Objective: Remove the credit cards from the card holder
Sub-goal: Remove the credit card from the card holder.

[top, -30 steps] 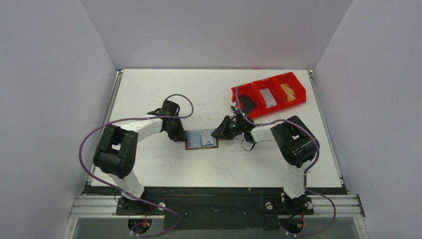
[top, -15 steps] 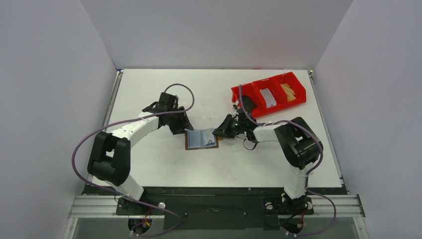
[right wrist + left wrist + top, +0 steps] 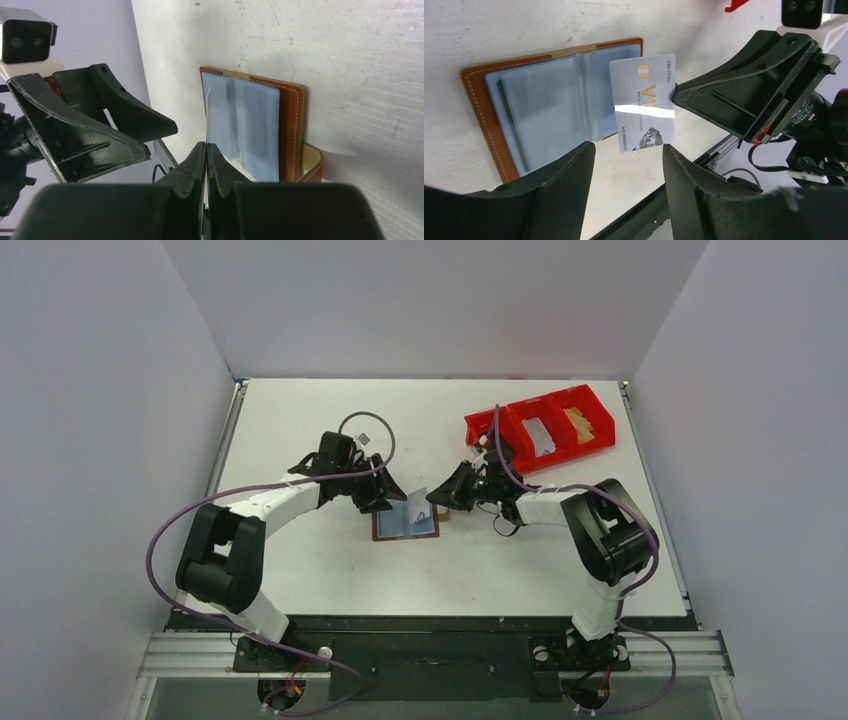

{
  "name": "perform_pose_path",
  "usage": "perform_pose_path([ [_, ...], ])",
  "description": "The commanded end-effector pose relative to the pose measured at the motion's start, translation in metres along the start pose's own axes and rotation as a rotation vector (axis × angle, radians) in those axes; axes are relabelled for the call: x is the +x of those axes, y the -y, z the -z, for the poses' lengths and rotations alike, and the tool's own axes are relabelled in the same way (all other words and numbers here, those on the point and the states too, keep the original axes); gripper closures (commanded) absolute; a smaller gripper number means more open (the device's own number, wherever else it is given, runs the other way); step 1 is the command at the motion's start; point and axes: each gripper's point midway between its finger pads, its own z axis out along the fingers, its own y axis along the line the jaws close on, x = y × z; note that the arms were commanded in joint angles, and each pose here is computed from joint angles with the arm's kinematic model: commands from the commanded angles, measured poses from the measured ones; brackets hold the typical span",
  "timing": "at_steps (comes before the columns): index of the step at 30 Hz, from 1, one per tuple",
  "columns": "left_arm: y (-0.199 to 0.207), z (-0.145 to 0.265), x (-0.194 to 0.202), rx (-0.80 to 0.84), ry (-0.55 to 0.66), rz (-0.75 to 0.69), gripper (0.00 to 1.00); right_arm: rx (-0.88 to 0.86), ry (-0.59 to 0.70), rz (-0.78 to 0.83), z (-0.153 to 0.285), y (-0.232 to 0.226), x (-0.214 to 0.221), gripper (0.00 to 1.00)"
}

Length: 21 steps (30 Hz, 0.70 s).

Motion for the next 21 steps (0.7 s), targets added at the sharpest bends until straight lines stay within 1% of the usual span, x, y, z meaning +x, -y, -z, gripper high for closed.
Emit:
perform_pose_path([
  [1, 0.024, 0.001, -0.005, 0.134, 0.001, -0.007, 0.50, -0.144, 0.033, 0.018, 0.015, -0.044, -0.010, 1.00],
  [6, 0.035, 0.002, -0.004, 0.212, -0.004, 0.021, 0.49, -0.213, 0.042, -0.015, 0.022, -0.060, -0.014, 1.00],
  [12, 0.039, 0.006, -0.009, 0.260, 0.012, 0.045, 0.48, -0.278, 0.051, -0.039, 0.030, -0.077, -0.018, 1.00],
  [21, 0.062, 0.017, -0.012, 0.438, 0.016, 0.107, 0.45, -0.321, 0.051, -0.047, 0.036, -0.087, -0.017, 1.00],
])
